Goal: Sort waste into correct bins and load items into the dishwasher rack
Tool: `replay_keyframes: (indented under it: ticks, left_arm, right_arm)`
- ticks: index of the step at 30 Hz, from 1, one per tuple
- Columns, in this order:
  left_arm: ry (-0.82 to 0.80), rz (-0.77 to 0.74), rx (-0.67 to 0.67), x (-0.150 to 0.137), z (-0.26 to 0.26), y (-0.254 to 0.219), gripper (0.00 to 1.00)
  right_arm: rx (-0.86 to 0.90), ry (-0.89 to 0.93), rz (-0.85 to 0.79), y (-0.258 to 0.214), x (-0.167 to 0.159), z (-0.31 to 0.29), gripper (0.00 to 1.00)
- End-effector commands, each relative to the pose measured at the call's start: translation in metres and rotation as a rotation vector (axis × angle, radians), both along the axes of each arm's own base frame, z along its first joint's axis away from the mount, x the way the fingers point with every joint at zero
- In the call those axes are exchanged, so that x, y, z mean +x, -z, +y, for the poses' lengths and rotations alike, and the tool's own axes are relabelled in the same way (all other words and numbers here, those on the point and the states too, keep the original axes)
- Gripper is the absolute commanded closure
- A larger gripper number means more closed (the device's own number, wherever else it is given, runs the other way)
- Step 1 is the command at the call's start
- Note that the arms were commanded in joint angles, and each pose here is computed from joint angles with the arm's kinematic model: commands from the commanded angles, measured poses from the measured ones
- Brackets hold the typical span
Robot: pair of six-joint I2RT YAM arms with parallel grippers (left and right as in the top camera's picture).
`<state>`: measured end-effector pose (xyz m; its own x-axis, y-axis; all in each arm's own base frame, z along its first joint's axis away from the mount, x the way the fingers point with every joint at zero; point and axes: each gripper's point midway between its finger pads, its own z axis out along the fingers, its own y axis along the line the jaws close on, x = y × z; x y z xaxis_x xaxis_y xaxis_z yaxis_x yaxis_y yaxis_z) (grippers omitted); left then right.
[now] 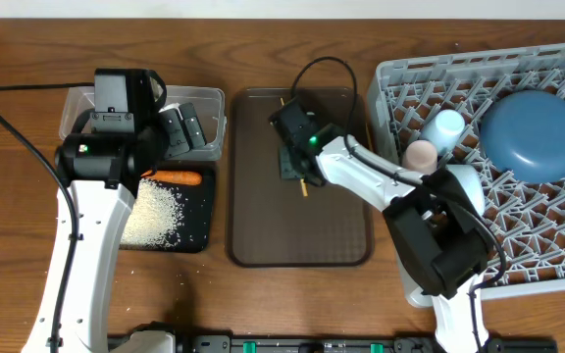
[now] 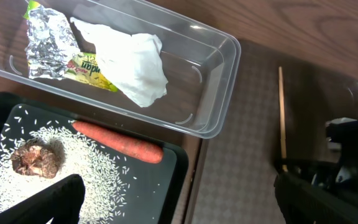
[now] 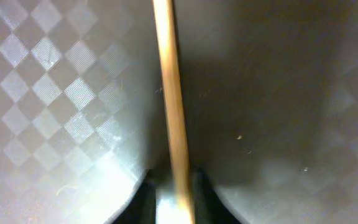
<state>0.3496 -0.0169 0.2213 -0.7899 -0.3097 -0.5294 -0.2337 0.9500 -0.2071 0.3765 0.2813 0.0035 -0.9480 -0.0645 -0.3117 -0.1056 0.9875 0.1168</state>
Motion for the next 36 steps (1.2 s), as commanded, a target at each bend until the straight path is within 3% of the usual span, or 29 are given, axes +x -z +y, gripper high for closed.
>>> replay_keyframes:
  ticks: [1, 10, 15, 22, 36]
  left_arm:
    - [0.003, -0.005, 0.006, 0.001, 0.002, -0.003, 0.02]
    - [0.003, -0.005, 0.006, 0.001, 0.002, -0.003, 0.02]
    - [0.003, -0.005, 0.006, 0.001, 0.002, -0.003, 0.02]
    - [0.003, -0.005, 0.006, 0.001, 0.002, -0.003, 0.02]
    - [0.003, -0.005, 0.006, 0.001, 0.002, -0.003, 0.02]
  right_arm:
    - [-0.046, 0.005, 0.022, 0.011, -0.009, -0.006, 0.99]
    - [-0.042, -0.031, -0.002, 0.006, -0.005, -0.002, 0.99]
    - [-0.003, -0.065, -0.068, -0.039, 0.005, 0.005, 0.99]
    - [0.078, -0.095, -0.111, -0.094, -0.004, 0.009, 0.99]
    - [0.119, -0.14, -0.058, -0.119, -0.012, -0.017, 0.99]
